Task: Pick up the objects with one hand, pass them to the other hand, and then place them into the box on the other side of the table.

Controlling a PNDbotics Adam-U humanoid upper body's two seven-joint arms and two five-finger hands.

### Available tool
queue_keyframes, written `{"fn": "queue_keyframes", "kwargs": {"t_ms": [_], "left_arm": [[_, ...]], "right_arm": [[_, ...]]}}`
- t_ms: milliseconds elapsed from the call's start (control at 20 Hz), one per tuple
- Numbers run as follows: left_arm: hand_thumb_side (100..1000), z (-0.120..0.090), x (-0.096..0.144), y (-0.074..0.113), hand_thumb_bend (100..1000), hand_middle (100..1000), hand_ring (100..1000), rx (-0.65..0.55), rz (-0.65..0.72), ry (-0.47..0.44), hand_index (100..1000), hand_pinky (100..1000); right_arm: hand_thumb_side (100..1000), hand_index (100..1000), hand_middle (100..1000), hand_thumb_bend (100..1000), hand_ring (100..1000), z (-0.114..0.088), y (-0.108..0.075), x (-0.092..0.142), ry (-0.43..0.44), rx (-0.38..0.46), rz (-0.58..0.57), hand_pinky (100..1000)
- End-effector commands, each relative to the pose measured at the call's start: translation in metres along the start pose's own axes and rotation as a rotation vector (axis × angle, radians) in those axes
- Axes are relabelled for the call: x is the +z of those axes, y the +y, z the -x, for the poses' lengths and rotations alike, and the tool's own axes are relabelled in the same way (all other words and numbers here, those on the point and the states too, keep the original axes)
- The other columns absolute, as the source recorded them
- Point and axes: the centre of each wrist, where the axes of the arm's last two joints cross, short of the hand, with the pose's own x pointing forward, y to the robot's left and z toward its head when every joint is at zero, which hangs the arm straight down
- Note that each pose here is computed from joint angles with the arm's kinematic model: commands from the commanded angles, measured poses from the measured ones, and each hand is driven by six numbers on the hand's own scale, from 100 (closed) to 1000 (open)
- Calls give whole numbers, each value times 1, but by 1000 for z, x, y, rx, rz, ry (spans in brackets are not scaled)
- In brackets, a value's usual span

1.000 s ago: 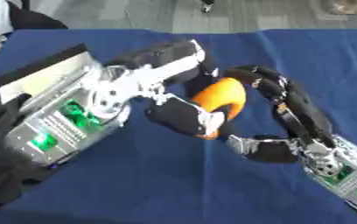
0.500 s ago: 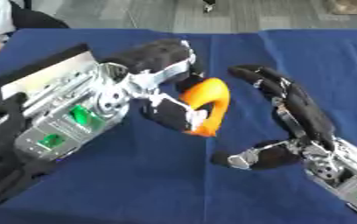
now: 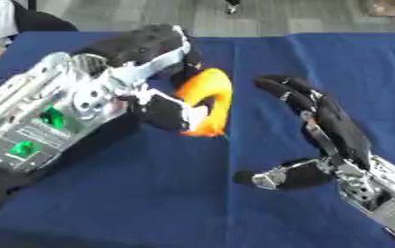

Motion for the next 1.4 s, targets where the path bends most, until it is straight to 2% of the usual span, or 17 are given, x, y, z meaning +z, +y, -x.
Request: {"fn": "queue_keyframes", "kwargs": {"t_ms": [50, 300, 600, 850, 950, 1100, 1400], "left_arm": [[244, 18, 16, 21, 100, 359, 510, 21, -62, 63, 414, 678], [248, 45, 31, 29, 100, 357, 508, 72, -123, 153, 415, 680], [248, 74, 48, 33, 100, 364, 515, 85, -198, 302, 421, 686], [248, 106, 47, 26, 100, 378, 527, 86, -212, 412, 439, 694], [248, 117, 46, 23, 100, 383, 529, 91, -215, 436, 447, 697], [246, 132, 43, 18, 100, 434, 561, 93, -226, 474, 513, 731], [244, 166, 33, 4, 100, 464, 581, 54, -229, 536, 510, 738]], "right_arm": [[523, 910, 818, 772, 808, 3, -8, -1, -9, 37, 4, 833], [510, 907, 816, 774, 807, 3, -8, 0, -12, 41, 12, 832], [504, 904, 815, 773, 807, 4, -8, 1, -9, 46, 31, 831], [498, 903, 815, 770, 807, 5, -9, 1, -6, 48, 61, 832], [495, 903, 815, 769, 807, 5, -10, 1, -4, 51, 73, 832], [492, 902, 814, 768, 807, 6, -10, 1, 0, 56, 96, 832], [488, 900, 813, 768, 806, 4, -7, 2, -1, 56, 108, 833]]}}
